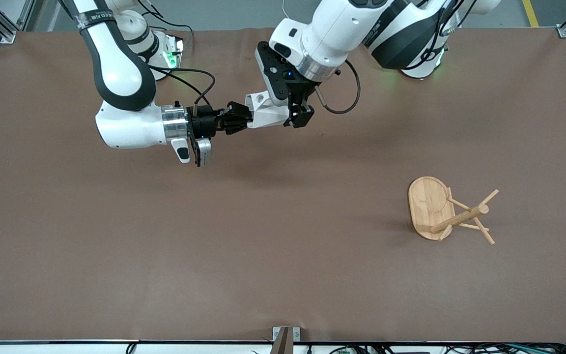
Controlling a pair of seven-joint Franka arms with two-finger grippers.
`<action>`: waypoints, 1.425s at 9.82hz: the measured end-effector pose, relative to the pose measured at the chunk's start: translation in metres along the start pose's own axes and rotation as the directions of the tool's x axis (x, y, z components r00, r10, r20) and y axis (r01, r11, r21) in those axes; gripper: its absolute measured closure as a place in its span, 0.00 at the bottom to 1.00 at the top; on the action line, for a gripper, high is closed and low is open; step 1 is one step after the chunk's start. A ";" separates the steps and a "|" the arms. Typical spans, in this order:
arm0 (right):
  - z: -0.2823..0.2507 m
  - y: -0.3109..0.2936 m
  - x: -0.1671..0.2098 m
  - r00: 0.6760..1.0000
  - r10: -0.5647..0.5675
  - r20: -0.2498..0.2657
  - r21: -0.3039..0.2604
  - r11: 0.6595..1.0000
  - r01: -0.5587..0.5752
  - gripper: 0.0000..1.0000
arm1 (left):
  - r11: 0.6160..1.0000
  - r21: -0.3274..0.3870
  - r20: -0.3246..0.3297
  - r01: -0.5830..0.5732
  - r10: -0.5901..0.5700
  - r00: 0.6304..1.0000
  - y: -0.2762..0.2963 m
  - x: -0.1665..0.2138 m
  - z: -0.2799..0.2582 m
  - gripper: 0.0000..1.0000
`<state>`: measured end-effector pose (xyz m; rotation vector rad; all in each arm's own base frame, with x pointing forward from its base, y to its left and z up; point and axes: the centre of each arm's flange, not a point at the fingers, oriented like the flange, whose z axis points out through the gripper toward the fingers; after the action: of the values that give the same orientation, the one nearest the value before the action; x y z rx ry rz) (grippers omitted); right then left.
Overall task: Hang cup on rack
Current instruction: 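Grasp the cup with the left gripper beside the right gripper, then open the right gripper and withdraw it while the left gripper holds the cup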
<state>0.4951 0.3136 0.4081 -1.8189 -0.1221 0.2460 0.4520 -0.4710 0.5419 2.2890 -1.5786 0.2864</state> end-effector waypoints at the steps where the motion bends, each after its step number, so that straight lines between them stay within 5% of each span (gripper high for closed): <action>1: -0.002 -0.002 -0.001 1.000 -0.004 -0.006 -0.002 1.000 0.004 0.96 | 1.000 -0.007 0.001 -0.001 0.001 1.000 -0.001 0.000 0.004 0.04; 3: -0.003 -0.001 -0.002 1.000 -0.001 -0.009 -0.003 1.000 0.001 0.96 | 1.000 -0.011 0.002 -0.009 0.009 1.000 0.003 0.001 0.006 0.11; 4: -0.005 -0.001 -0.002 1.000 -0.001 -0.010 -0.005 1.000 0.001 0.96 | 1.000 -0.013 0.003 -0.015 0.015 1.000 0.005 0.002 0.006 0.25; 7: -0.005 0.000 -0.004 1.000 0.012 -0.010 -0.004 1.000 -0.012 0.95 | 1.000 -0.014 0.004 -0.019 0.019 1.000 0.006 0.002 0.007 0.25; 8: -0.004 -0.003 -0.005 1.000 0.020 -0.003 -0.004 1.000 -0.020 0.84 | 1.000 -0.016 0.007 -0.017 0.017 1.000 0.005 0.001 0.009 0.25; 9: -0.006 -0.005 -0.008 1.000 0.000 0.014 -0.049 0.999 0.000 0.67 | 1.000 -0.018 0.010 -0.014 0.014 1.000 0.003 0.000 0.012 0.25; 11: -0.028 -0.011 -0.007 0.999 -0.004 0.036 -0.231 0.973 0.012 0.36 | 1.000 -0.025 0.016 -0.012 0.013 1.000 0.002 0.000 0.017 0.25; 12: -0.055 -0.014 -0.003 0.999 0.026 0.019 -0.357 0.934 -0.018 0.22 | 1.000 -0.023 0.016 -0.009 0.009 1.000 0.000 -0.001 0.017 0.25; 14: -0.128 -0.032 0.007 0.990 0.087 -0.114 -0.568 0.811 -0.137 0.00 | 1.000 -0.016 0.014 0.007 -0.007 1.000 -0.010 -0.005 0.014 0.25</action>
<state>0.5332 0.2031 0.4694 -2.4475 -0.0286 0.2306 0.4594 -0.4688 0.5257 2.2887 -1.5743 0.2552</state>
